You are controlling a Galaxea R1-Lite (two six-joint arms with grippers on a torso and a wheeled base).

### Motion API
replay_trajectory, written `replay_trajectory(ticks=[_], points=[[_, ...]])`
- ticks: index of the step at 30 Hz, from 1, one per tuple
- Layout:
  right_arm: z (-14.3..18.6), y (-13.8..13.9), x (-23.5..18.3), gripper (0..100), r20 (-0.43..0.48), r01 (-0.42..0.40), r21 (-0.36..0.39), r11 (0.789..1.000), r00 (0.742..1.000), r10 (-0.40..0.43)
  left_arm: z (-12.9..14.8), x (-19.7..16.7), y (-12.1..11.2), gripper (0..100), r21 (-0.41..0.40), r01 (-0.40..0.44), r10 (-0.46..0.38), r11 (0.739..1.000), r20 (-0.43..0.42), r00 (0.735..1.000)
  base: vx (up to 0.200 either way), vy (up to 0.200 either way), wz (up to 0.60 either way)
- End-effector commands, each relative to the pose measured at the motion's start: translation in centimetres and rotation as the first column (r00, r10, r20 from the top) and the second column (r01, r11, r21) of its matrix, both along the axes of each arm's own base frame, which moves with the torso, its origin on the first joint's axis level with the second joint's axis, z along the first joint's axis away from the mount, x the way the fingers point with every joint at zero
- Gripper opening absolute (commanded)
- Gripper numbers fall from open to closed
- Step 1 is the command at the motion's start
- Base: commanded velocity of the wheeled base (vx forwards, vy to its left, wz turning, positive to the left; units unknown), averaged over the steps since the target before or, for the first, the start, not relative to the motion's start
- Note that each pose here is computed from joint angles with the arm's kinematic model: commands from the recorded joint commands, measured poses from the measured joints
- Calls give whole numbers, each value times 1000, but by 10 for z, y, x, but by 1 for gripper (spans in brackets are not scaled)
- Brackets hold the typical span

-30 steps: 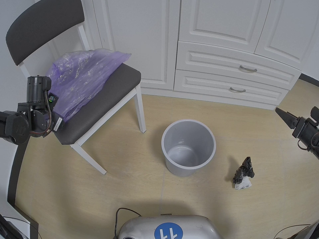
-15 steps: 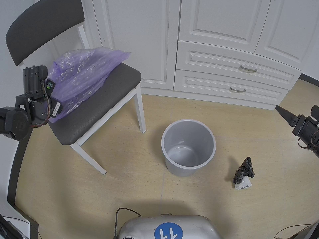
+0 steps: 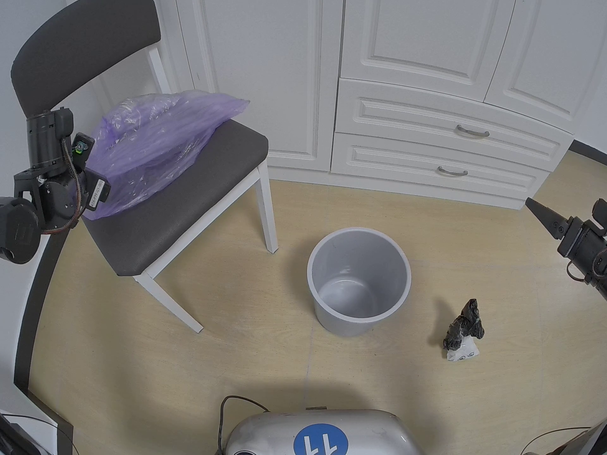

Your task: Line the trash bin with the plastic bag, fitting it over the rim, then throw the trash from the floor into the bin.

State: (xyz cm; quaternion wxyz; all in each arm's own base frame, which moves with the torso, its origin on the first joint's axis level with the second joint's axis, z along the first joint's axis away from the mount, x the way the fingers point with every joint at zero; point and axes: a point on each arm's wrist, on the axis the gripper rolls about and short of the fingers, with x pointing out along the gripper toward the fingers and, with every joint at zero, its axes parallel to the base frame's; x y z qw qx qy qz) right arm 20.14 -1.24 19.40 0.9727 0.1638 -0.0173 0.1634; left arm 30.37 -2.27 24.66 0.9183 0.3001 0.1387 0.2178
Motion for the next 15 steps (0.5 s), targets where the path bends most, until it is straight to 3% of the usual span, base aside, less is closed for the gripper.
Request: replay_trajectory(ticks=[1, 15], points=[[0, 0, 0, 100, -2, 0, -1, 1000, 1000, 0, -13, 9, 0, 100, 4, -3, 3, 1000, -41, 999, 0, 0, 0], [-3, 0, 2, 100, -12, -2, 0, 1000, 1000, 2, -40, 28, 4, 100, 6, -21, 22, 1000, -113, 993, 0, 0, 0]])
